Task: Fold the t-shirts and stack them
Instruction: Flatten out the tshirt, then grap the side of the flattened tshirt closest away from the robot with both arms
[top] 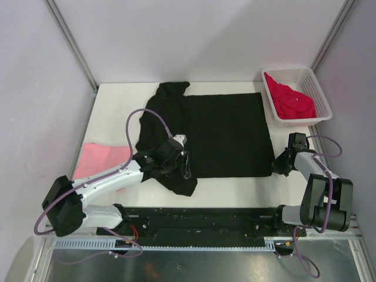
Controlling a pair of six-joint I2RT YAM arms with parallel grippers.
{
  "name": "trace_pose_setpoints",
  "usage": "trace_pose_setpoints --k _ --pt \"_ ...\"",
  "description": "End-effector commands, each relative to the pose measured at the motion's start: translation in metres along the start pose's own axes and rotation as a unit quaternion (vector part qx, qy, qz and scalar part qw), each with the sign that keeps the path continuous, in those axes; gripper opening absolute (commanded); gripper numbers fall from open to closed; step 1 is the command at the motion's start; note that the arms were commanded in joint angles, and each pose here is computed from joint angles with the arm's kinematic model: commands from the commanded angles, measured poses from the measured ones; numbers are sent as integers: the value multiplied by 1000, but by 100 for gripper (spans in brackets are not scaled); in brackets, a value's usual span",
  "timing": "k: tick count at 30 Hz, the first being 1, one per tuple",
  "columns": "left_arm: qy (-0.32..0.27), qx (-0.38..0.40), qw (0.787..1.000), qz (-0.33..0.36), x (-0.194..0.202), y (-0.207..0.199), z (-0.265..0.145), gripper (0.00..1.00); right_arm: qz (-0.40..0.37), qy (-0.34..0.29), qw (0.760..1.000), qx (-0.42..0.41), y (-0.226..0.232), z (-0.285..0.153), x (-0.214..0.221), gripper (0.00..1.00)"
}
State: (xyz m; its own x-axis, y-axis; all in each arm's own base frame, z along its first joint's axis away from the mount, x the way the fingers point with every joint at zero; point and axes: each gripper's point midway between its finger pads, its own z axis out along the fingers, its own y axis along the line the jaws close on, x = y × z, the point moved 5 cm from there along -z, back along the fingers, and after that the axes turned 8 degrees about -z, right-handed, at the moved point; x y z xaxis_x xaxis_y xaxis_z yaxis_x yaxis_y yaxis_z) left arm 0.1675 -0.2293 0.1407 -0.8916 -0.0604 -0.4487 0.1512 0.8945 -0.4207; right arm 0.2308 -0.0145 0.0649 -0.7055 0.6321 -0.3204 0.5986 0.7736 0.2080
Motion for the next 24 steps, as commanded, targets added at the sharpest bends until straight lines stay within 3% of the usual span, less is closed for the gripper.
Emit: trace_pose_setpoints --k 1,3,8,12,17,24 --pt "13 26 1000 -5 5 0 -9 52 -12 -18 1000 3 3 -1 -10 0" --pt "4 24 1000 -17 8 5 -14 51 -13 -18 1000 2 3 -1 -10 0" --pt "-33 -27 996 -82 22 38 -18 36 -15 -18 1000 0 6 0 -9 0" --pt "-42 -53 988 -140 36 58 -14 33 -18 -15 1000 0 8 2 -7 0" --pt "-40 -75 981 -173 45 68 -8 35 -21 -12 1000 0 10 3 -5 0" --pt "-36 -88 979 -178 45 69 4 48 -23 -11 1000 -1 10 5 -5 0"
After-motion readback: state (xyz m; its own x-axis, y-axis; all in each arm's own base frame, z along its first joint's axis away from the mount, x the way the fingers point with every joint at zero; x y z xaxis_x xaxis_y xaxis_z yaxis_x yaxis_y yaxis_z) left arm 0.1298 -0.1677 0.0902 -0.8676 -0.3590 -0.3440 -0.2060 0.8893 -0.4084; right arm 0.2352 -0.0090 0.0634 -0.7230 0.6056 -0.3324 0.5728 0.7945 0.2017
